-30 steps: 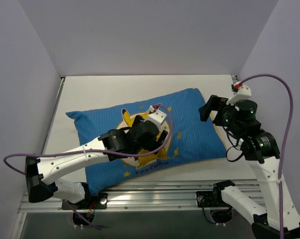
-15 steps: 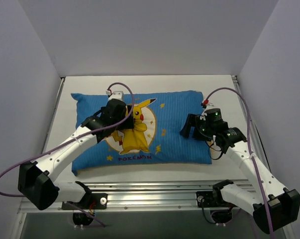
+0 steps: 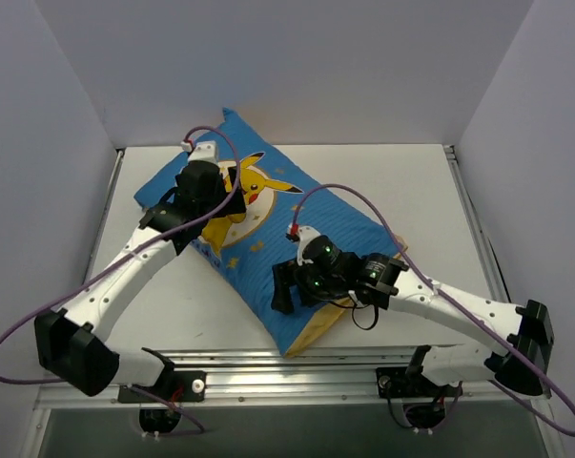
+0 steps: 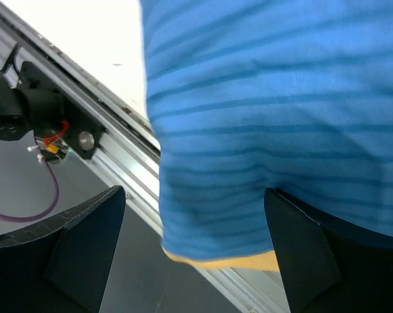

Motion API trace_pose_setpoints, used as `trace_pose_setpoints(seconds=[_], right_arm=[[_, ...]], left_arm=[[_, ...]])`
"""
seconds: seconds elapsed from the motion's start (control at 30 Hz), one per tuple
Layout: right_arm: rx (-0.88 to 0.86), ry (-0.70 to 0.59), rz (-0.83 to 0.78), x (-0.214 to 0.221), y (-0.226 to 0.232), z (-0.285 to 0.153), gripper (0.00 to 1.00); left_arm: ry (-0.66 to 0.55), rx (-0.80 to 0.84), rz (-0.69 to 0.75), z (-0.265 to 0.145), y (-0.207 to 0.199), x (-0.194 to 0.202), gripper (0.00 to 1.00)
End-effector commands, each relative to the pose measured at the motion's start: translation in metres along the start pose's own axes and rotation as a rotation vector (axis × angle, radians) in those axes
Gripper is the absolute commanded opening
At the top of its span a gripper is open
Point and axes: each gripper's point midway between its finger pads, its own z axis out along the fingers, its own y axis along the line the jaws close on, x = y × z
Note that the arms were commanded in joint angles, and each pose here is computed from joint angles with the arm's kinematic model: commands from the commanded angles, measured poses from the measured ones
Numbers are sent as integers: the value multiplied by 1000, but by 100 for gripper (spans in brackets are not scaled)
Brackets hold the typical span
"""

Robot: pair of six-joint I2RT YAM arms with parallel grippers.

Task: Remove the pillowcase from the pillow

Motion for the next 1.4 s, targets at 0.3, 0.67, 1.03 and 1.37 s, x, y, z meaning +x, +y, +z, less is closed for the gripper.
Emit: trace_pose_setpoints(seconds=[0.3, 0.67, 1.03, 1.37], right_arm=[[372, -344, -111, -155, -63, -98, 93], [207, -74, 15, -77, -78, 4, 87], [293, -224, -68, -113, -61, -50, 91], [198, -107, 21, -81, -75, -13, 82]], left_arm=[[33, 77, -184, -86, 27, 33, 94], [126, 94, -180, -68, 20, 61, 94], [141, 57, -87, -71, 31, 62, 94], [237, 33, -57, -54, 38, 100, 96]])
